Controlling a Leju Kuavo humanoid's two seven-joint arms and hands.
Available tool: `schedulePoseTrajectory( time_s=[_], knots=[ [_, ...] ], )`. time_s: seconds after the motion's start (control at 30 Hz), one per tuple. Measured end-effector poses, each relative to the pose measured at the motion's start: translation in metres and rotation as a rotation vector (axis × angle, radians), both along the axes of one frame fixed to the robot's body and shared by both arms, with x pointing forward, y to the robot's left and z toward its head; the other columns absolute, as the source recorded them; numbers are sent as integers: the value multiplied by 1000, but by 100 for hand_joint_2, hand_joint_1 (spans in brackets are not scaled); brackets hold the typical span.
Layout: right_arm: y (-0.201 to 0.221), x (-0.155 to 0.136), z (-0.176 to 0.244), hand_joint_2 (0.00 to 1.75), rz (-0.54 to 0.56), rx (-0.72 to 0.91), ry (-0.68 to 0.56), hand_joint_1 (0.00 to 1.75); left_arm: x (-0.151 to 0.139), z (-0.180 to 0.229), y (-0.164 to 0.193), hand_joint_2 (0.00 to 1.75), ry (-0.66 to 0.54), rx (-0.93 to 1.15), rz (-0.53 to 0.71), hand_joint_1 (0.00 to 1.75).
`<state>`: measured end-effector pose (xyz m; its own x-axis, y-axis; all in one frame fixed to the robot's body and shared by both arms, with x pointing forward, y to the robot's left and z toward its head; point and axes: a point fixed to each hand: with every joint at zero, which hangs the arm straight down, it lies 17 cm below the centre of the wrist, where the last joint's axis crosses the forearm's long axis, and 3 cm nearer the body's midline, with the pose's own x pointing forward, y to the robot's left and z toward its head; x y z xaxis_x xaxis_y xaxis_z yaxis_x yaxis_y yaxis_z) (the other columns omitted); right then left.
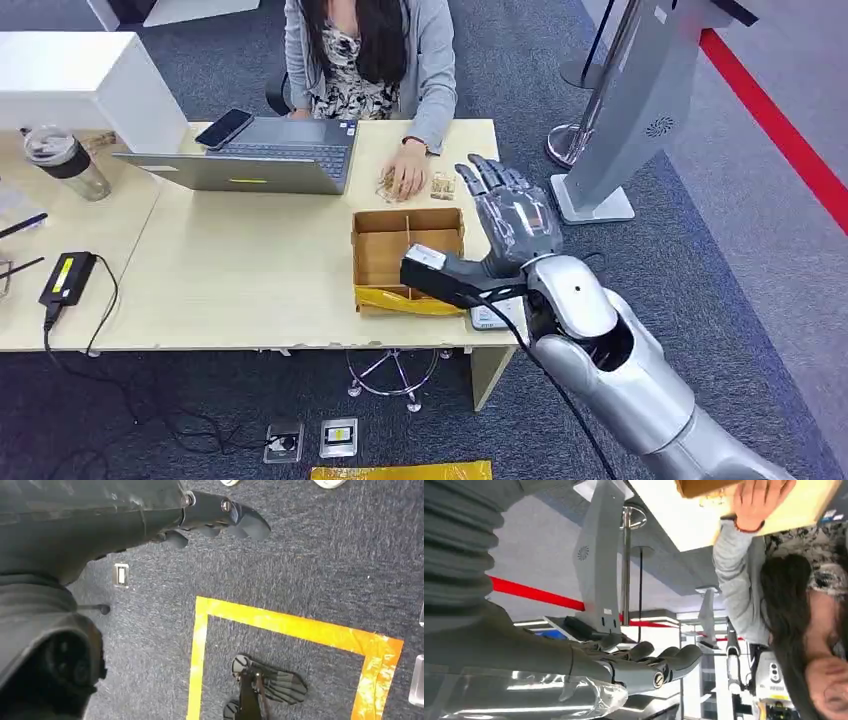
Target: Pass the card to the sensor for recognition and then transmit it.
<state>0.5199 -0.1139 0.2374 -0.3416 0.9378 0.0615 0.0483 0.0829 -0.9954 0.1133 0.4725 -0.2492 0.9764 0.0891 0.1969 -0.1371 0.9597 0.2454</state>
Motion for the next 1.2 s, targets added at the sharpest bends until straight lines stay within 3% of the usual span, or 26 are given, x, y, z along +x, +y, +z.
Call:
schedulePoseTrajectory(
  time_s=[0.47, 0.8, 1.2],
  knots=[
    [16, 2, -61, 175, -4, -70, 110, 0, 1, -1, -4, 0, -1, -6, -1, 0],
    [14, -14, -106, 175, 1, -92, 211, 0, 0, -1, -3, 0, 0, -5, 4, 0],
    [18, -21, -122, 175, 22, -84, 232, 0, 0, -1, -1, 0, 0, 4, 12, 0]
  ],
)
